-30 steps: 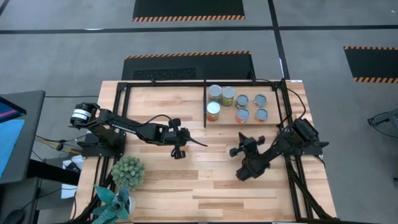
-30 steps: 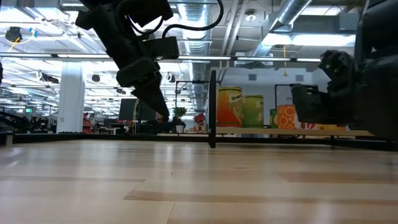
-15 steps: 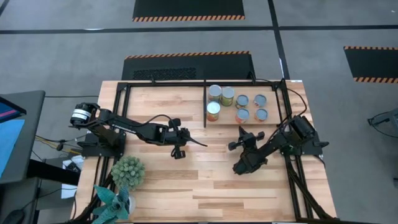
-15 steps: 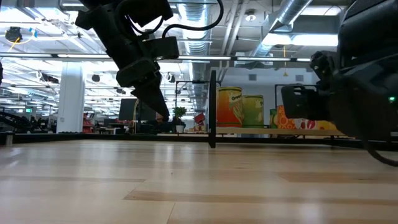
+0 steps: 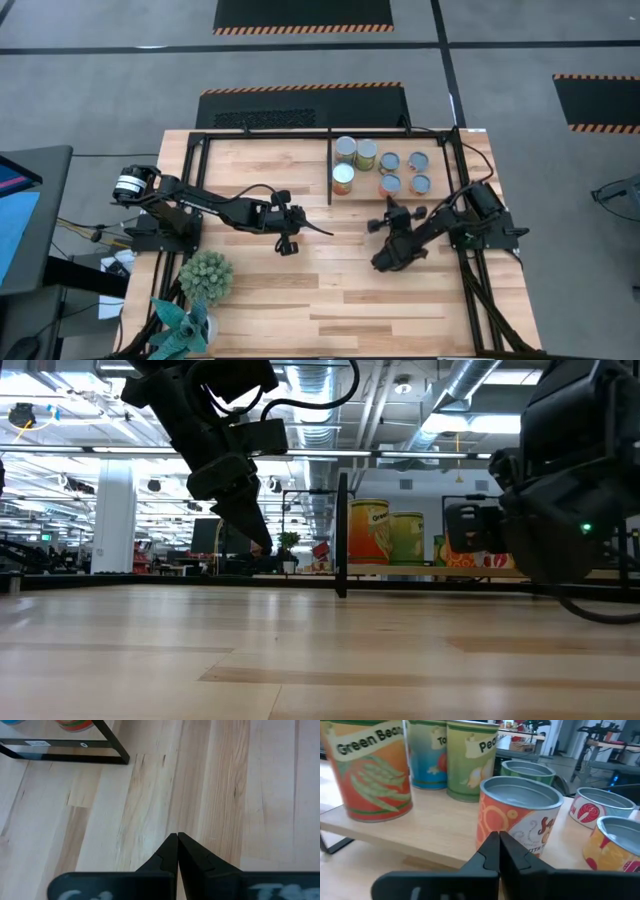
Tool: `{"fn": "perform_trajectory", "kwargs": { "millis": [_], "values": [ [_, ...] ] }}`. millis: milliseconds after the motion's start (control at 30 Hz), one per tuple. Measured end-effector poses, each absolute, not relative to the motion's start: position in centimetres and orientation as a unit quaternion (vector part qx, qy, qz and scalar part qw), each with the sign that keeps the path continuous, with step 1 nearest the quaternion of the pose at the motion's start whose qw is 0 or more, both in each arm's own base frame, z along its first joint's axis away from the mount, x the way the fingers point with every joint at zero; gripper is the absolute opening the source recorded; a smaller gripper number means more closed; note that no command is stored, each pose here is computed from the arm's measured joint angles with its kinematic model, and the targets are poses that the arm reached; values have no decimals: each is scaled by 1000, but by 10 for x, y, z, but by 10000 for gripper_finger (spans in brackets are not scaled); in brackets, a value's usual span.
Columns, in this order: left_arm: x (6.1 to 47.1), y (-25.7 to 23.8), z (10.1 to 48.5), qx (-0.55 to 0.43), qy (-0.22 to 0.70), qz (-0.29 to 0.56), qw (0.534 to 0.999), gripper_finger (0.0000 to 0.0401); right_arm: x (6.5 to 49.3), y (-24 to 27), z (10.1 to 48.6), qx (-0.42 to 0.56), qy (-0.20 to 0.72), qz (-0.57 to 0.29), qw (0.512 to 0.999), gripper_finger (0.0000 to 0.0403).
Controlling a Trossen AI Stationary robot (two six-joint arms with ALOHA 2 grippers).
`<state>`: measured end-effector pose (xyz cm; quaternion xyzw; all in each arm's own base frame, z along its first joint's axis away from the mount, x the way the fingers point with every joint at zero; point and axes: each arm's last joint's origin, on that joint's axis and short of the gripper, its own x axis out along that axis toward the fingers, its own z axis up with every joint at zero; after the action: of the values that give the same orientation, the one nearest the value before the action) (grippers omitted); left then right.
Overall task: Pick and place cans onto a shelf
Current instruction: Adjust the canned saucy meatballs on the shelf, then adjust the canned pineapple on the shelf
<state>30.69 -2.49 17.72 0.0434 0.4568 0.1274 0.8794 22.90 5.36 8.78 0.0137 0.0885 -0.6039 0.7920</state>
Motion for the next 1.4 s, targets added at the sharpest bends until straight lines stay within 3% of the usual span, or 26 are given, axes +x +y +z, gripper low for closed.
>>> {"fn": "perform_trajectory", "kwargs": {
  "millis": [1000, 1133, 1400],
  "values": [
    [307, -25, 177, 33, 456, 133, 879, 0, 225, 42, 92, -11, 106, -625, 773, 17],
    [307, -25, 177, 33, 457, 133, 879, 0, 222, 57, 115, -4, 95, -603, 792, 18],
    [304, -25, 175, 38, 470, 128, 872, 0, 216, 110, 197, -16, 143, -511, 847, 30]
  ]
}}
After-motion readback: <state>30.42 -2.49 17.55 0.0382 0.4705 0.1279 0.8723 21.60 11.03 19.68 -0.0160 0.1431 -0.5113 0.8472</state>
